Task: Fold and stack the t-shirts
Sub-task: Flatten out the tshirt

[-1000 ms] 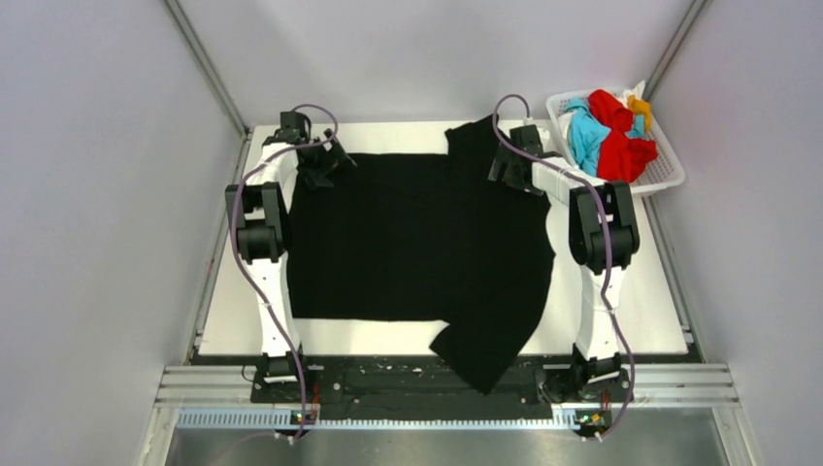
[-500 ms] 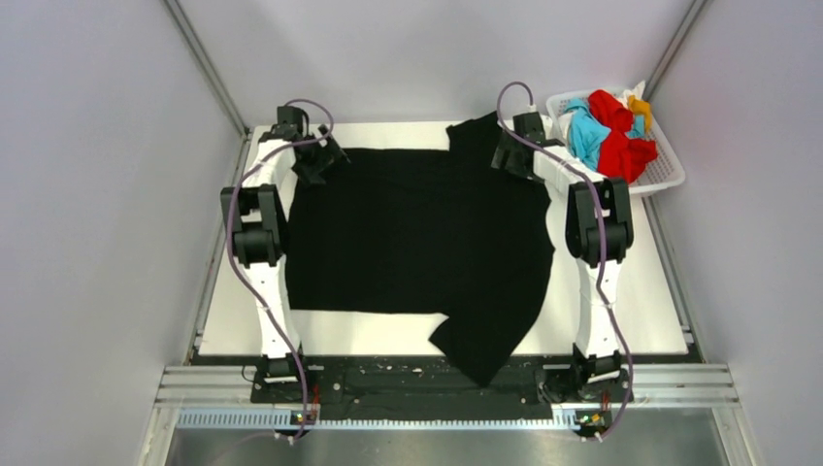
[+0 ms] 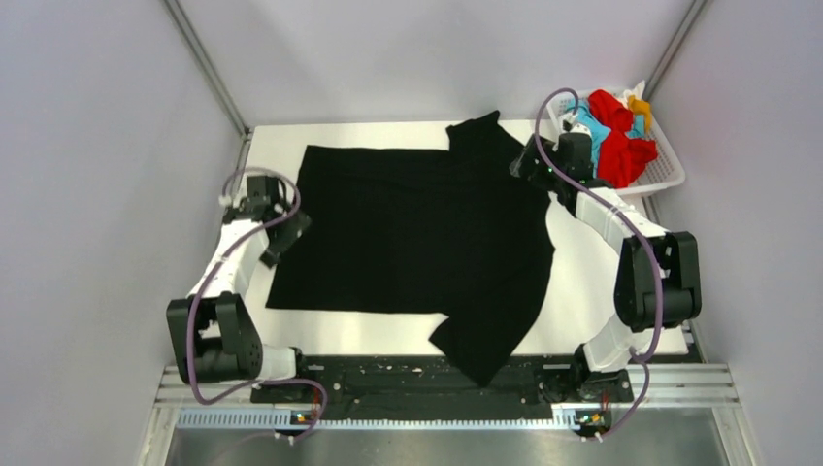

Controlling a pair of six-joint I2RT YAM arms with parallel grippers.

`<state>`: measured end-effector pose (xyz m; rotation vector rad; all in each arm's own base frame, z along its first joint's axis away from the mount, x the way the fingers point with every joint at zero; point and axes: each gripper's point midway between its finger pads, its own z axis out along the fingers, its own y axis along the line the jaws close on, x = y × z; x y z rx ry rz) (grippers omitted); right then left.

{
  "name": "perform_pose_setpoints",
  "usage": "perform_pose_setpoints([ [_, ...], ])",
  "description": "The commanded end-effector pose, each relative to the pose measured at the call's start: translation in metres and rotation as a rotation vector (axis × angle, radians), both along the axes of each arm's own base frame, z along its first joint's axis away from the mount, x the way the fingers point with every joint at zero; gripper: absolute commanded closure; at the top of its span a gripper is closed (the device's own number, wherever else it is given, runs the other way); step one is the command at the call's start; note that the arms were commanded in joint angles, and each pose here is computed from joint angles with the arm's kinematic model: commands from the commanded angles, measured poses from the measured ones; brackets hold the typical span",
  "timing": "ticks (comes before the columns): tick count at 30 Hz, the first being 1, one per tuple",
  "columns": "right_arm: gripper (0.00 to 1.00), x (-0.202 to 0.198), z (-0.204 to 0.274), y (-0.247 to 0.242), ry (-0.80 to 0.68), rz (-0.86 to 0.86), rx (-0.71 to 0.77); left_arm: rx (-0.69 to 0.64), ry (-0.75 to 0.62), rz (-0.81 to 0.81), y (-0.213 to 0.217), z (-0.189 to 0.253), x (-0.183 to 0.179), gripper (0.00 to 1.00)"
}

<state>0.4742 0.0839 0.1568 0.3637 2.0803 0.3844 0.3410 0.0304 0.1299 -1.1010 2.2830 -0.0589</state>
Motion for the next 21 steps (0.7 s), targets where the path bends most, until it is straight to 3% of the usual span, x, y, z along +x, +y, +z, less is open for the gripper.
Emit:
perform_pose_setpoints([
  [1, 0.01, -0.015, 0.003, 0.023, -0.001, 0.118, 0.081, 0.014, 0.170, 0.226, 0.014, -0.047, -0.092, 0.03],
  [5, 0.01, -0.023, -0.004, 0.021, 0.024, 0.113, 0.075, 0.029, 0.146, 0.349, 0.023, -0.059, -0.133, 0.03],
  [10, 0.01, -0.023, 0.004, 0.024, -0.009, 0.124, 0.093, 0.000, 0.068, 0.396, 0.025, -0.072, -0.136, 0.04],
  [18, 0.01, -0.027, 0.020, 0.014, -0.045, 0.090, 0.057, -0.074, 0.163, 0.416, 0.015, -0.102, -0.132, 0.22],
  [21, 0.01, -0.031, 0.020, 0.008, -0.034, 0.069, 0.036, -0.102, 0.177, 0.409, 0.011, -0.109, -0.127, 0.39],
])
